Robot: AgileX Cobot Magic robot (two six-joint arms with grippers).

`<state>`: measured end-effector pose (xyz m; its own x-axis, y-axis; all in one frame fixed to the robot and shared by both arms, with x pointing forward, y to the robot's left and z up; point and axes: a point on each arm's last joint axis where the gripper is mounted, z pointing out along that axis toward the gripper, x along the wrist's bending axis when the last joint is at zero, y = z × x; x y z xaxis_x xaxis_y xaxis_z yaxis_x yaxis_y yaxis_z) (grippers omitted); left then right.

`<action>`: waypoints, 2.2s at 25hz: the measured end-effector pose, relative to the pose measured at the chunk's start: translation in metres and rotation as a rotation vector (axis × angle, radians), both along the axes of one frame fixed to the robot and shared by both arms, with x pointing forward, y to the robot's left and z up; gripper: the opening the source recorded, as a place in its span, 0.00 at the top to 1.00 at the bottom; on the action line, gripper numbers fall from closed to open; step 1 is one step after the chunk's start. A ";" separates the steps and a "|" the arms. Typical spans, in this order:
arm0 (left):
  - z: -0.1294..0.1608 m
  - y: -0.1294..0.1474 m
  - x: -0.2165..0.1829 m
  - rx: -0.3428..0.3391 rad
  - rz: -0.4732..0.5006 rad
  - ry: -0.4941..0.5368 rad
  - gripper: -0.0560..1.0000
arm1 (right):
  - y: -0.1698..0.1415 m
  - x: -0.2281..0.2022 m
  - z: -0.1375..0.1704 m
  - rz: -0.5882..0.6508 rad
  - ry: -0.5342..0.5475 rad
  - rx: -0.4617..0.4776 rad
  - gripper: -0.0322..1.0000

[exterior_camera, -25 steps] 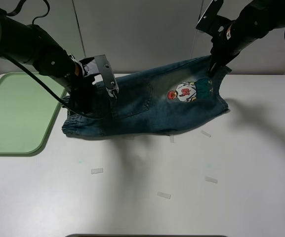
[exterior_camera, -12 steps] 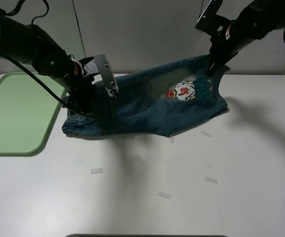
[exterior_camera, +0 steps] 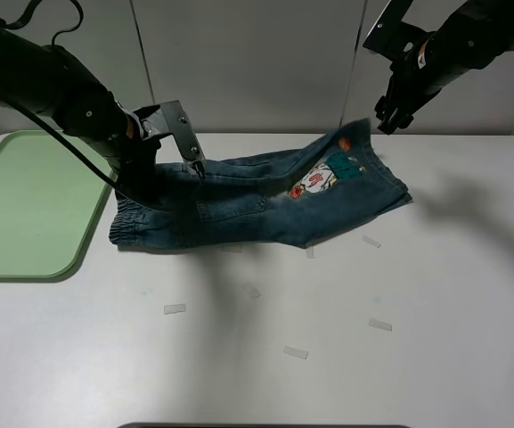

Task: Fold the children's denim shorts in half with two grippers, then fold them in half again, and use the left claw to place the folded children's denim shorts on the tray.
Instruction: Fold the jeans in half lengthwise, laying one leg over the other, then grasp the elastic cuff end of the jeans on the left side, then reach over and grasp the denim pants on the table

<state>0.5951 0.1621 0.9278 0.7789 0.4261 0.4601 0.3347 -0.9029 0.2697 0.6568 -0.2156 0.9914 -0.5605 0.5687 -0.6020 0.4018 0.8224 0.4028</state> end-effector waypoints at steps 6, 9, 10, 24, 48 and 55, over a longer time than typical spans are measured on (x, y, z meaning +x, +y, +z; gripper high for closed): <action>0.001 -0.002 0.002 -0.034 0.008 -0.022 0.02 | 0.000 0.000 0.000 -0.004 -0.005 0.008 0.30; 0.001 -0.002 0.002 -0.036 0.007 -0.024 0.01 | 0.000 0.000 0.000 -0.004 -0.005 0.008 0.30; 0.001 -0.002 0.002 -0.037 0.006 -0.025 0.01 | 0.000 0.000 0.000 -0.004 -0.005 0.008 0.30; -0.003 0.003 -0.005 -0.015 0.100 0.071 0.01 | 0.001 -0.001 -0.001 -0.105 0.021 0.122 0.30; 0.029 0.009 -0.016 -0.250 0.553 0.104 0.01 | -0.023 -0.114 0.089 -0.694 0.482 0.333 0.30; 0.029 0.009 -0.016 -0.273 0.594 0.105 0.02 | -0.037 -0.191 0.110 -0.707 0.446 0.452 0.30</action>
<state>0.5792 0.1712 0.9573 0.4101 0.8878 0.2091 0.7917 -0.4603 0.4017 0.4653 -0.2523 1.1018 -0.1221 0.9910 -0.0557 0.9406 0.1334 0.3121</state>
